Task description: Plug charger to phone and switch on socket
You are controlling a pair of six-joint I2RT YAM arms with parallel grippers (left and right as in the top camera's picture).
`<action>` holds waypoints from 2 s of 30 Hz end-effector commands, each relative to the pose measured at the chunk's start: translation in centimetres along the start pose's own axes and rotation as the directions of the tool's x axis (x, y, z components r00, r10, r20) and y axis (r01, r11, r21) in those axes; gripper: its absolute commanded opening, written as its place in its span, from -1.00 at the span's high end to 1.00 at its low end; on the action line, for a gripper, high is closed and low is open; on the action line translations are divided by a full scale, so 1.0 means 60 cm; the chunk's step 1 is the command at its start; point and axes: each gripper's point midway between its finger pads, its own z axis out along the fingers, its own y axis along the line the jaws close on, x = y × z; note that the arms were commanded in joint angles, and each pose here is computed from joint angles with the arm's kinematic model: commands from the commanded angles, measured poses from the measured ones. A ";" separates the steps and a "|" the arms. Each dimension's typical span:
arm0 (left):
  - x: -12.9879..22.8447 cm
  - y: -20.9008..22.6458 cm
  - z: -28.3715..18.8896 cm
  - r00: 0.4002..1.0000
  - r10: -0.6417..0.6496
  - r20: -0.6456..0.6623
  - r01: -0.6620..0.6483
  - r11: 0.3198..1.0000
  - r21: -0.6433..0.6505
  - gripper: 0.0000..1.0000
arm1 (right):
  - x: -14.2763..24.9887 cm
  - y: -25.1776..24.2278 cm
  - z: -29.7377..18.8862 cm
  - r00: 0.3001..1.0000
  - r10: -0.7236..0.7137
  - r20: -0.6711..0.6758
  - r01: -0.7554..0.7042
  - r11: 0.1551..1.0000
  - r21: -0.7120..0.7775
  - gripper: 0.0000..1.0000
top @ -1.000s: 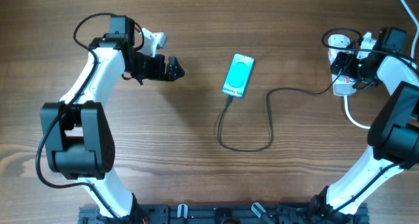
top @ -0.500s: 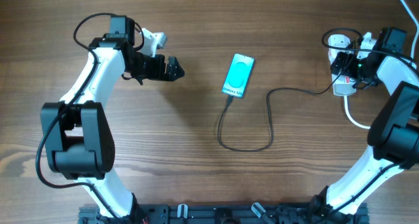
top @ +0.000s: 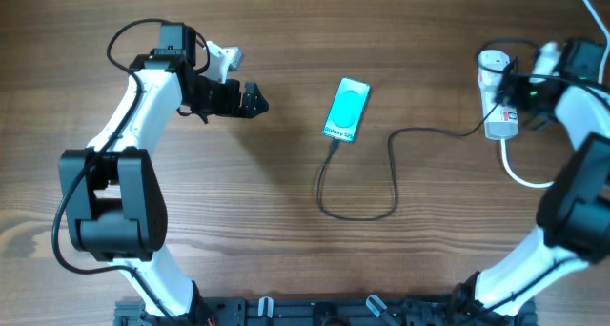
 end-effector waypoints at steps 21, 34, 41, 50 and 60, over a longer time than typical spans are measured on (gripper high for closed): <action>-0.007 -0.003 -0.011 1.000 0.015 0.020 -0.015 1.000 -0.007 -1.00 | -0.232 0.026 -0.448 0.780 0.027 0.625 -0.036 0.999 0.002 -0.99; -0.007 -0.003 -0.011 1.000 0.015 0.020 -0.015 1.000 -0.007 -1.00 | -0.074 0.194 -0.562 0.840 -0.186 0.509 0.213 0.977 0.005 -1.00; -0.007 -0.003 -0.011 1.000 0.015 0.020 -0.015 1.000 -0.007 -1.00 | 0.156 0.203 -0.355 0.979 -0.168 0.115 0.179 0.979 -0.094 -0.99; -0.007 -0.003 -0.011 1.000 0.015 0.020 -0.015 1.000 -0.007 -1.00 | 0.334 0.259 -0.209 0.975 -0.131 0.178 0.192 0.903 -0.384 -0.99; -0.007 -0.003 -0.011 1.000 0.015 0.020 -0.015 1.000 -0.007 -1.00 | 0.396 0.244 -0.179 0.974 -0.074 0.216 0.158 0.903 -0.400 -0.99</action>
